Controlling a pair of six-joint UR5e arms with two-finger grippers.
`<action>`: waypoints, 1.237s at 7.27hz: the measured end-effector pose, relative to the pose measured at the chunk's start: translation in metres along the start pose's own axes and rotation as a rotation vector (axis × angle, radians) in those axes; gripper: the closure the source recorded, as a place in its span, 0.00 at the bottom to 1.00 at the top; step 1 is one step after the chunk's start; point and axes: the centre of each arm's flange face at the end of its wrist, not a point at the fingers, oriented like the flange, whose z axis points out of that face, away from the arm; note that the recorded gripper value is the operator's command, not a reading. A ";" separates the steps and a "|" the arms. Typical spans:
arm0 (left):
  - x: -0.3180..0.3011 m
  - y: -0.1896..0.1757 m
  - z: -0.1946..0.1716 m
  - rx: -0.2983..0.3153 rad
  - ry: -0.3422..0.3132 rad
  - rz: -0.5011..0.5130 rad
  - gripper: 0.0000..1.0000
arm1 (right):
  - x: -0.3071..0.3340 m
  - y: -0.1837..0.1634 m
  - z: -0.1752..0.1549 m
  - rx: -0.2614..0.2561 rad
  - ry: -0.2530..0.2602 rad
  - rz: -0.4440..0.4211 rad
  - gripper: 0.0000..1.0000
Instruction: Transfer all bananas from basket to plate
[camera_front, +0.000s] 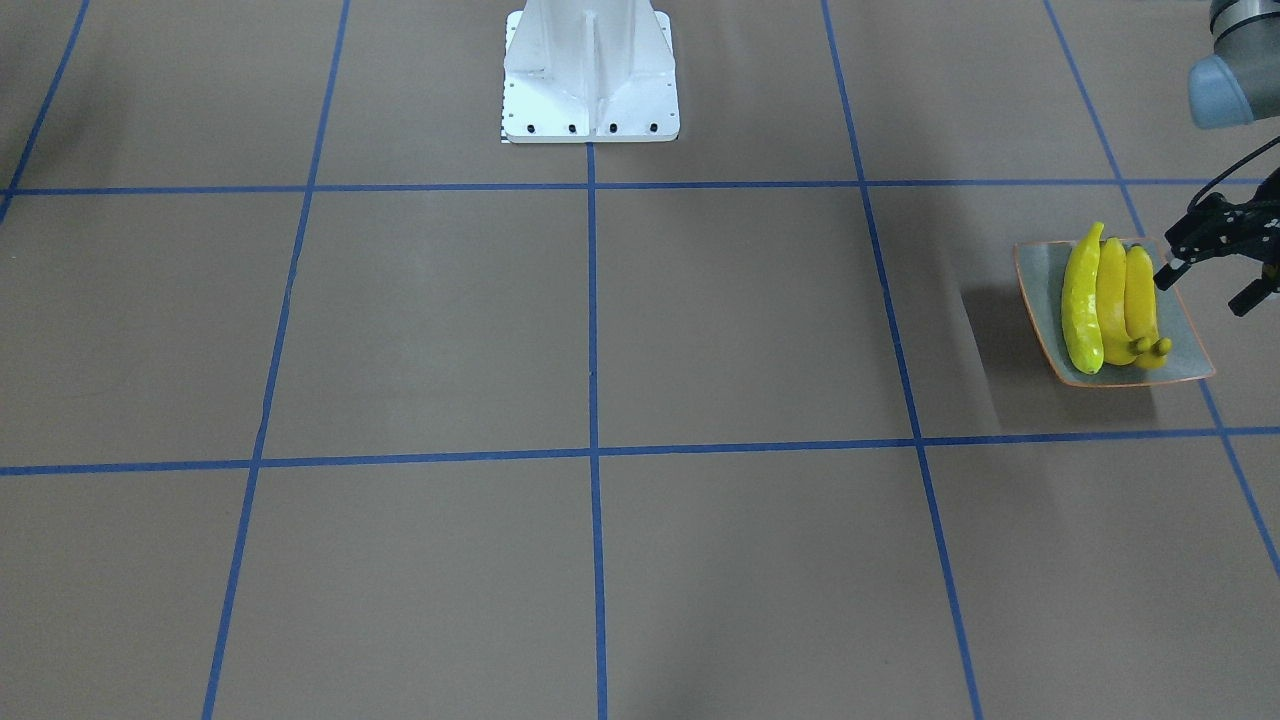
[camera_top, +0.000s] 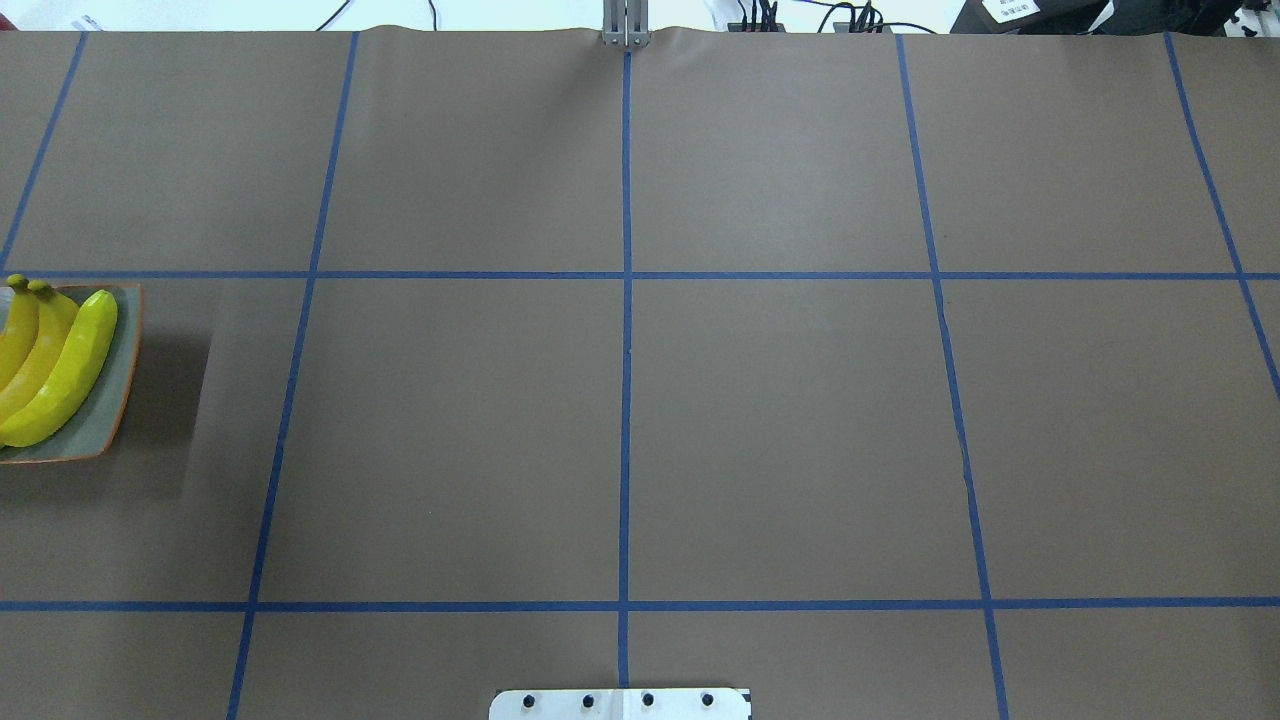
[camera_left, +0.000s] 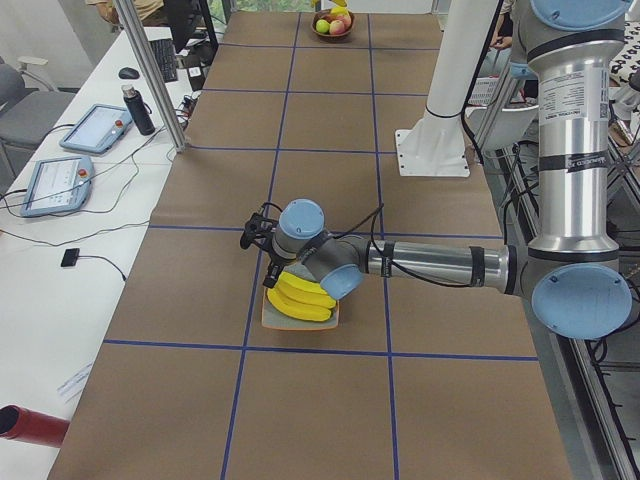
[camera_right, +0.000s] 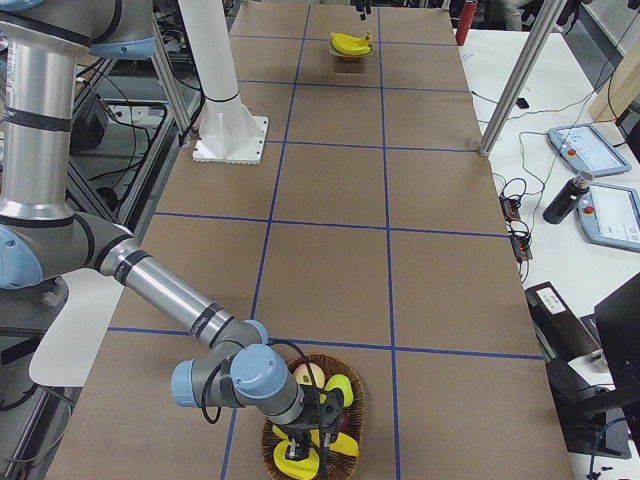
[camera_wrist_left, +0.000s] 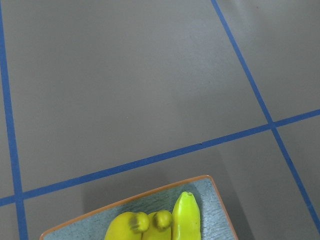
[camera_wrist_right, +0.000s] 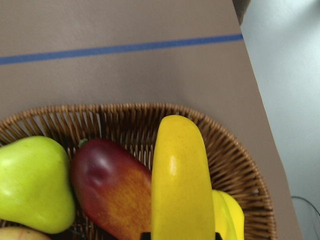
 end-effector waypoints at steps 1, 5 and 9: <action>0.009 -0.012 0.000 0.011 0.010 0.016 0.00 | -0.018 -0.024 -0.021 0.028 -0.019 -0.009 1.00; 0.113 -0.102 0.005 0.062 0.168 -0.003 0.00 | -0.144 -0.113 -0.069 0.067 -0.230 0.031 1.00; 0.231 -0.139 0.004 0.048 0.316 -0.129 0.00 | -0.331 -0.187 -0.090 0.021 -0.412 0.135 1.00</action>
